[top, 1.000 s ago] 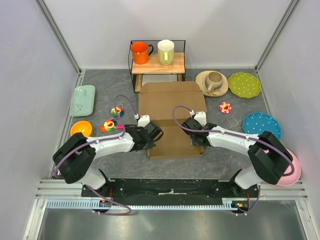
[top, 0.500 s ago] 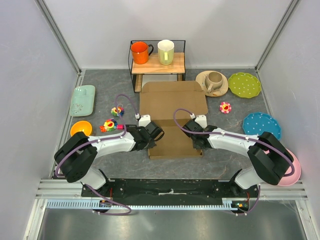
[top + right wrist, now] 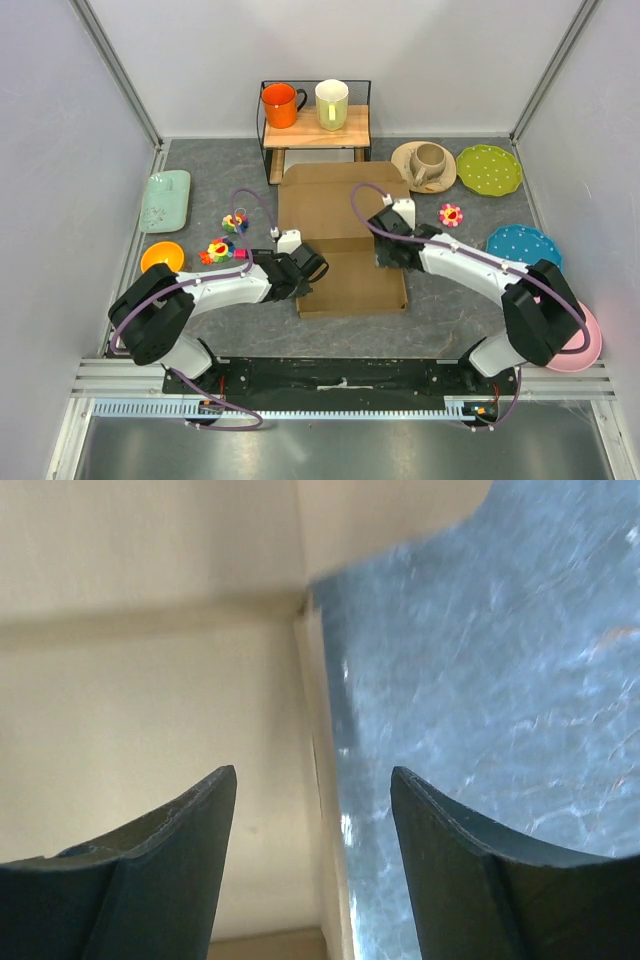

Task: Fold the paper box

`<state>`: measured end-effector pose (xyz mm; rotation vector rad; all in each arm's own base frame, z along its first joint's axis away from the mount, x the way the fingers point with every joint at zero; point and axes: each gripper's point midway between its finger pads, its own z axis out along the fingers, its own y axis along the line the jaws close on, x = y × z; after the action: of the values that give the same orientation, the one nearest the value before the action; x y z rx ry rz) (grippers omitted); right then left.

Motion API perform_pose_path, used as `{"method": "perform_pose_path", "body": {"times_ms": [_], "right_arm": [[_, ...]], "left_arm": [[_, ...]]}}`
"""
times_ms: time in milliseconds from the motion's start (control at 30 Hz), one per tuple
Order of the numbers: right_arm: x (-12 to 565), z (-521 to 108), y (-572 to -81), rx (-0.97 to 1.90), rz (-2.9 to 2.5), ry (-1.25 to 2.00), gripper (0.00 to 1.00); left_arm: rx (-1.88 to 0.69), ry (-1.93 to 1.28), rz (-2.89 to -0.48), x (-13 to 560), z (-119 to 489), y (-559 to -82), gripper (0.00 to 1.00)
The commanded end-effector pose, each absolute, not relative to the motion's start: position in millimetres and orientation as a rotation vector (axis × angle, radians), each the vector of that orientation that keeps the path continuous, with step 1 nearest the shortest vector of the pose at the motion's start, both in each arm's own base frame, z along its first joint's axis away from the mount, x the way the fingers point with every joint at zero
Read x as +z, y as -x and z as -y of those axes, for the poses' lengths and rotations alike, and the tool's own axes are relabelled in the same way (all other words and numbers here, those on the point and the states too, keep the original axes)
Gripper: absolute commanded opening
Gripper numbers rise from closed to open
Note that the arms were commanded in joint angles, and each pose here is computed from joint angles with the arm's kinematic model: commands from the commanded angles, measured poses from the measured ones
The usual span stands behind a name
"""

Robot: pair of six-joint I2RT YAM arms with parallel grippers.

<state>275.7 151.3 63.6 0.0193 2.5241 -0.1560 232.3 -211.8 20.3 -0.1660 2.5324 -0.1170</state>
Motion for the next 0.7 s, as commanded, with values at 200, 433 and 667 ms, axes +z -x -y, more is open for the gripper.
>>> {"method": "perform_pose_path", "body": {"times_ms": [200, 433, 667], "right_arm": [[56.9, -149.8, -321.8, -0.122, -2.541, -0.044, 0.61], [46.2, -148.4, -326.5, -0.161, -2.546, -0.053, 0.55], [32.0, -133.2, -323.6, -0.288, -2.559, -0.059, 0.21]], "left_arm": [[-0.094, 0.201, -2.447, 29.8, 209.4, -248.2, 0.02], [-0.085, 0.189, -2.445, 30.5, 207.1, -248.0, 0.02], [-0.088, 0.191, -2.441, 31.7, 205.1, -246.6, 0.02]]}}
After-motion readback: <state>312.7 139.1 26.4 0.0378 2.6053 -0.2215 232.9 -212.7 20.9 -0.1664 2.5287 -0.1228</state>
